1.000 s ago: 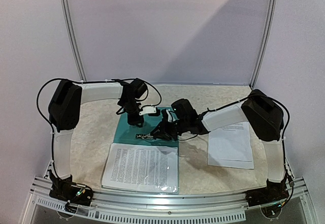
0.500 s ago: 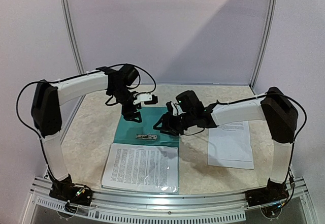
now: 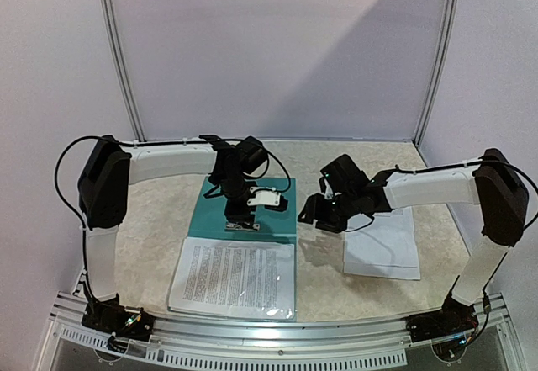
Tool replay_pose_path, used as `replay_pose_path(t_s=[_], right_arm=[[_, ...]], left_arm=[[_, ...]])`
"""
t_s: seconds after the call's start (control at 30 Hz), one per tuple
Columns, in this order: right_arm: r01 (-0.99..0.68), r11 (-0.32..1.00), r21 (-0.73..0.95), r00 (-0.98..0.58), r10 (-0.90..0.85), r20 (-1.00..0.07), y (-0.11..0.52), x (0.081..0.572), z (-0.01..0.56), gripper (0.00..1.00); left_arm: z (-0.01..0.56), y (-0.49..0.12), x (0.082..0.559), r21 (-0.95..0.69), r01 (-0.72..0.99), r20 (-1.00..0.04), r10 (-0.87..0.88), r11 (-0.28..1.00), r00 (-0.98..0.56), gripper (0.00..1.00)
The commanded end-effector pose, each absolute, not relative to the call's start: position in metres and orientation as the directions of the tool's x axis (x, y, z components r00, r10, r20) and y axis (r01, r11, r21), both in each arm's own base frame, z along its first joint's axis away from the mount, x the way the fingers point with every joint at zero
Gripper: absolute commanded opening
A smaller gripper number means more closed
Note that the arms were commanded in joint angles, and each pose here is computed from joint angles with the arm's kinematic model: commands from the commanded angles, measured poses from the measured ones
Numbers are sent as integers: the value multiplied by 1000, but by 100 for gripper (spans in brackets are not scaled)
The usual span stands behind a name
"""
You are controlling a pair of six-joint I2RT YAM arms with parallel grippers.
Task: Put the files into the folder
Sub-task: Open the spring clip on the folder with some files.
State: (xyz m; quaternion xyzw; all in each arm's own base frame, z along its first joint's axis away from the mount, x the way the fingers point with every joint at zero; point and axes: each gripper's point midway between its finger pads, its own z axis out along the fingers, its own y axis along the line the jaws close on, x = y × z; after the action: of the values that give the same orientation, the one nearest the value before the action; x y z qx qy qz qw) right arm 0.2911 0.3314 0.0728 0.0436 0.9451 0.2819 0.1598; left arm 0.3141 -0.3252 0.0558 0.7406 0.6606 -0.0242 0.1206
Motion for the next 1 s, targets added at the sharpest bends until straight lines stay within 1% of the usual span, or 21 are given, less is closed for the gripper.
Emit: replay_pose_path(t_s=[0.0, 0.07, 0.3, 0.5, 0.57, 0.77, 0.87, 0.97], right_arm=[[-1, 872, 490, -939, 167, -299, 313, 285, 67, 59], [1, 873, 487, -939, 167, -299, 311, 284, 67, 59], [-3, 873, 487, -942, 161, -296, 313, 285, 63, 60], [4, 876, 483, -945, 161, -285, 311, 282, 58, 60], [7, 875, 484, -945, 164, -283, 311, 282, 57, 60], [8, 872, 489, -947, 164, -277, 313, 282, 55, 60], [7, 872, 489, -951, 158, -268, 314, 281, 51, 60], [5, 873, 488, -956, 147, -254, 317, 280, 46, 60]], left_arm=[[62, -328, 318, 165, 982, -174, 977, -96, 125, 45], [64, -326, 316, 156, 983, -171, 977, -100, 126, 38], [65, -320, 307, 123, 987, -163, 979, -103, 122, 24], [66, -305, 310, 143, 987, -150, 984, -72, 94, 18], [70, -301, 313, 152, 987, -165, 983, -49, 74, 15], [84, -299, 311, 138, 990, -254, 967, 0, 36, 7], [90, -296, 312, 135, 991, -297, 955, 25, 16, 0], [92, -288, 313, 113, 992, -311, 950, 49, -11, 0]])
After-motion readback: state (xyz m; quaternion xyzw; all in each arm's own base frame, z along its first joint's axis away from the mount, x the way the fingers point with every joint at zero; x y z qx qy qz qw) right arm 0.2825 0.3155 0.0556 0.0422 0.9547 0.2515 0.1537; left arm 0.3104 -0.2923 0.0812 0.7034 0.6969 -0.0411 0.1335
